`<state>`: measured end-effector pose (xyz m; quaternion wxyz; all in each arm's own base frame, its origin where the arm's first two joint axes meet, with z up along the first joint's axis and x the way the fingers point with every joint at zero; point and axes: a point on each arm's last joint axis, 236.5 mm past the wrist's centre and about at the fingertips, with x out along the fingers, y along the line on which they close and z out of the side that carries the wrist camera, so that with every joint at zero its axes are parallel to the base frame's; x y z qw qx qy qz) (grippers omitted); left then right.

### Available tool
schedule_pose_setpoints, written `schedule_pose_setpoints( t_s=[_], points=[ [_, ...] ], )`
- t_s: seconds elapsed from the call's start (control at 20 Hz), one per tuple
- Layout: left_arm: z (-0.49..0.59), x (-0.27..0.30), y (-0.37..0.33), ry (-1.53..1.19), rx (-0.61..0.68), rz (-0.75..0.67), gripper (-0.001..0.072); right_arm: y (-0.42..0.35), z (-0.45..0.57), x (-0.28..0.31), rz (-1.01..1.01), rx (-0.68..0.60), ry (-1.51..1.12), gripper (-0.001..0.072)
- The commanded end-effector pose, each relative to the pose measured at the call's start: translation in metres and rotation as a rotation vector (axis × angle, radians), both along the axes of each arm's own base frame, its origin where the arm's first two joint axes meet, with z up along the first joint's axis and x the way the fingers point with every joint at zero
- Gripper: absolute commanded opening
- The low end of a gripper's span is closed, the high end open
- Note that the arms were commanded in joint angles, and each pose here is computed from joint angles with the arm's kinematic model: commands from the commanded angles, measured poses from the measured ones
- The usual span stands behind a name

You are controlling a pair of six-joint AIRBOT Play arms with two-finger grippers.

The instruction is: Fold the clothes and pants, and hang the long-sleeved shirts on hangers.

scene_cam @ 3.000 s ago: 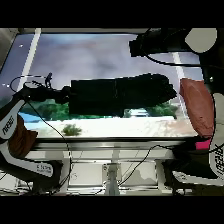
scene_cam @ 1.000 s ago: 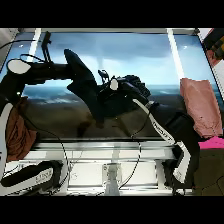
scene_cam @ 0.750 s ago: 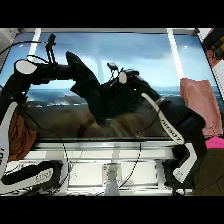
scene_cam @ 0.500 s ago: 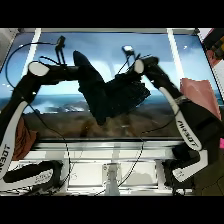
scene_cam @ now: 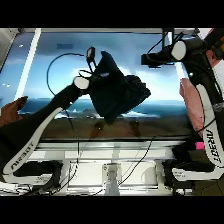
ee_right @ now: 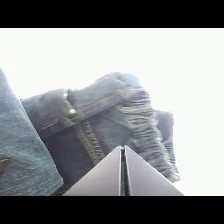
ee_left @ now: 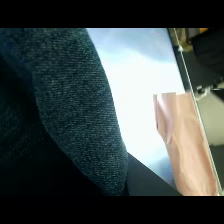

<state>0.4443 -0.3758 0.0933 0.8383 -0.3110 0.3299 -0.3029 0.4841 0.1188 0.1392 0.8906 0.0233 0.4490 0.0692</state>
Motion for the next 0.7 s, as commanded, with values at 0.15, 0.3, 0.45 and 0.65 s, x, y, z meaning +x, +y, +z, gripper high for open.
schedule_pose_setpoints(
  t_s=[0.15,0.3,0.45,0.65],
  points=[
    [0.018,0.002,-0.025,-0.04,-0.049,0.028,0.0698,-0.028,0.01,-0.007,0.019,-0.062,-0.002,0.0034],
    [0.038,-0.002,-0.025,-0.058,-0.077,0.018,0.07,-0.033,0.007,-0.01,0.087,-0.139,0.0,0.0033],
    [0.065,0.0,-0.012,-0.115,-0.084,0.028,0.0699,-0.069,0.02,-0.002,0.053,-0.295,-0.051,0.0033],
    [0.107,0.019,0.032,-0.203,-0.096,0.097,0.0698,-0.133,0.051,-0.01,-0.091,-0.292,-0.101,0.0033]
  ],
)
